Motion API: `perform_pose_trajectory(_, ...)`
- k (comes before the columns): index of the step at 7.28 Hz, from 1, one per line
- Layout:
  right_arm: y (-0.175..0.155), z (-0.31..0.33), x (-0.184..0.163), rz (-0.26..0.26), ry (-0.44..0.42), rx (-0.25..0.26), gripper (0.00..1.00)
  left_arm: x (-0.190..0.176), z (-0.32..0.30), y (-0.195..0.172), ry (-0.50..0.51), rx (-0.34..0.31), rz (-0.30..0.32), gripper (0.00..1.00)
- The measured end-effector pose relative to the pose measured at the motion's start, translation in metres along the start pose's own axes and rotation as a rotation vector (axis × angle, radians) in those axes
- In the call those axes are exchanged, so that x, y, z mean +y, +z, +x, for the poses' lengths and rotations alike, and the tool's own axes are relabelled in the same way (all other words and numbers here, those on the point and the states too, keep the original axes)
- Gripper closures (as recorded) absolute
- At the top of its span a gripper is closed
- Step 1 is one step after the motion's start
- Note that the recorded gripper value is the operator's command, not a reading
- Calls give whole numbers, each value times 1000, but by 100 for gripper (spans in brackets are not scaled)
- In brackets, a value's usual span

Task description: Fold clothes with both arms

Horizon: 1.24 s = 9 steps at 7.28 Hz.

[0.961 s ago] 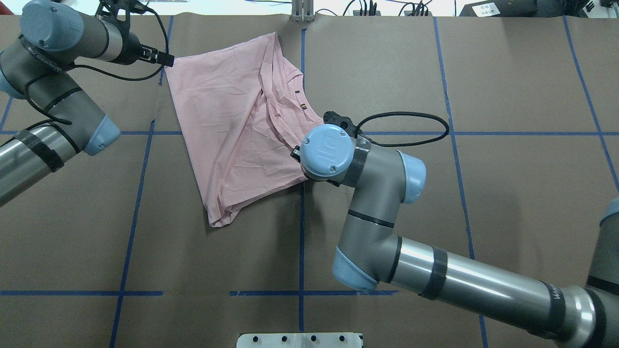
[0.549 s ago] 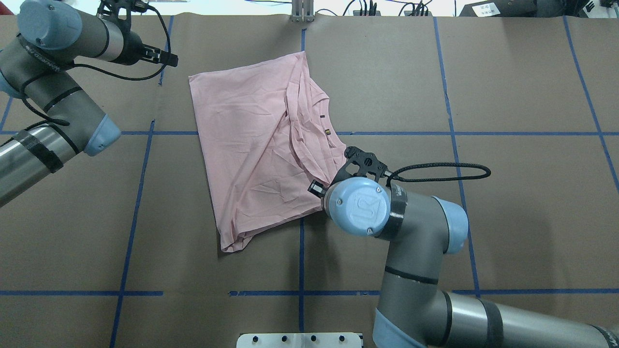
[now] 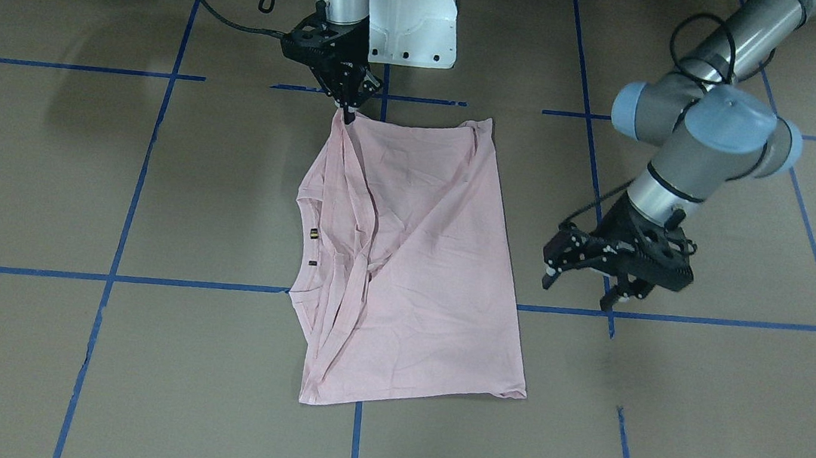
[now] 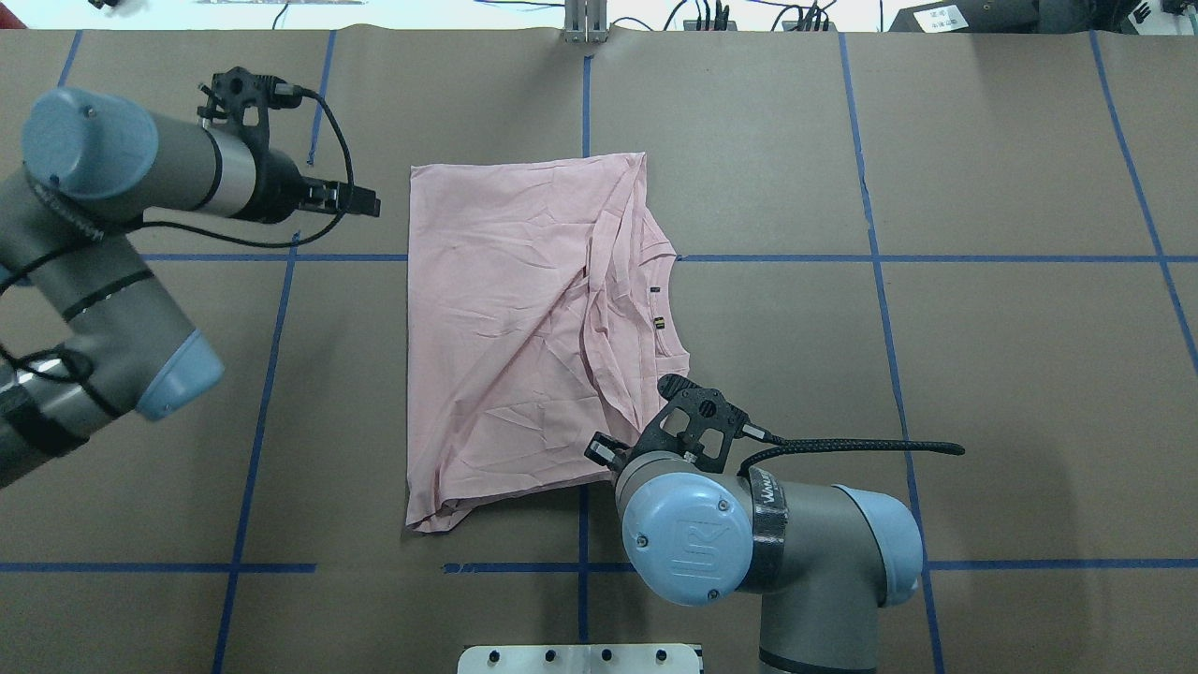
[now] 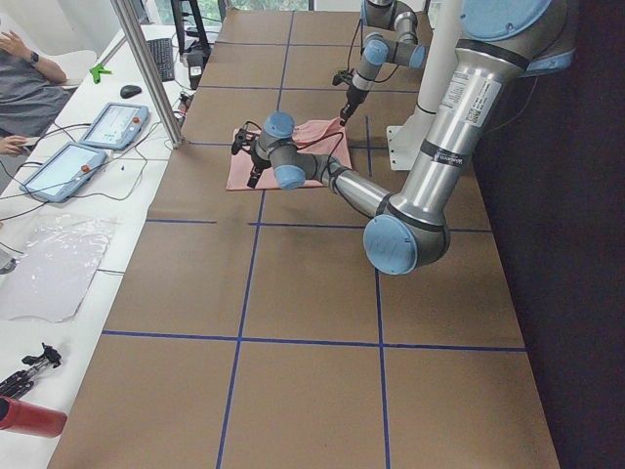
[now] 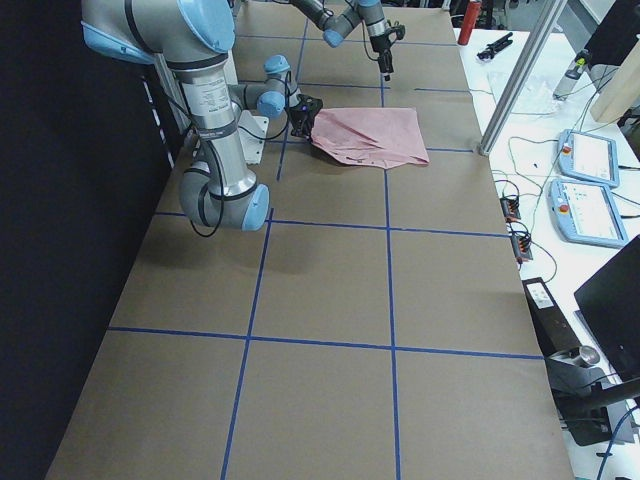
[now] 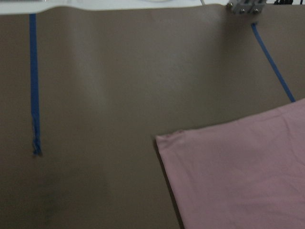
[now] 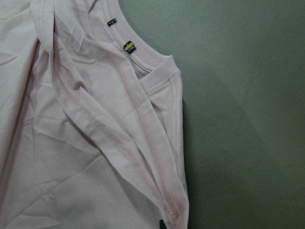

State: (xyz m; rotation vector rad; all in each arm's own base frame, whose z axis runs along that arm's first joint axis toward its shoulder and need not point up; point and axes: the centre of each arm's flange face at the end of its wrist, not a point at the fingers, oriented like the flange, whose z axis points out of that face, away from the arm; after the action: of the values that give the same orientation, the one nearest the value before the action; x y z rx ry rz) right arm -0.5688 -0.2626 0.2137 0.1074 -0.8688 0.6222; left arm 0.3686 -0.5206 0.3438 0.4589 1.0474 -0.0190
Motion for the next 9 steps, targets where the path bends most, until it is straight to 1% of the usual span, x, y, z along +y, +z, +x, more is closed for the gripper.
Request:
perform_pose_trajectory(1,0,1,0,2,-2,1,100,49,22,-20,-63,20,-35,0)
perform_pose_trajectory(2,0,2,0,3,-2,0,100,97,47,-36,-130,18,-65,0)
perform_pose_trajectory(3,0,1,1,3,-2,-1,100,142,73,-43,-201,-3,-95,1)
perform_pose_trajectory(4,-1,1,1,3,-1,-2,100,182,95,-40,-266,-30,-114,25)
perform_pose_trajectory(5,-1,1,1,3,0,-2,100,214,109,-32,-315,-55,-127,40)
perform_pose_trajectory(7,-1,1,1,3,1,-2,100,250,117,-11,-343,-101,-152,41)
perform_pose_trajectory(8,-1,1,1,3,1,-1,100,259,120,-4,-341,-110,-162,41)
perform_pose_trajectory(9,-1,1,1,3,1,-1,100,266,122,0,-337,-113,-172,43)
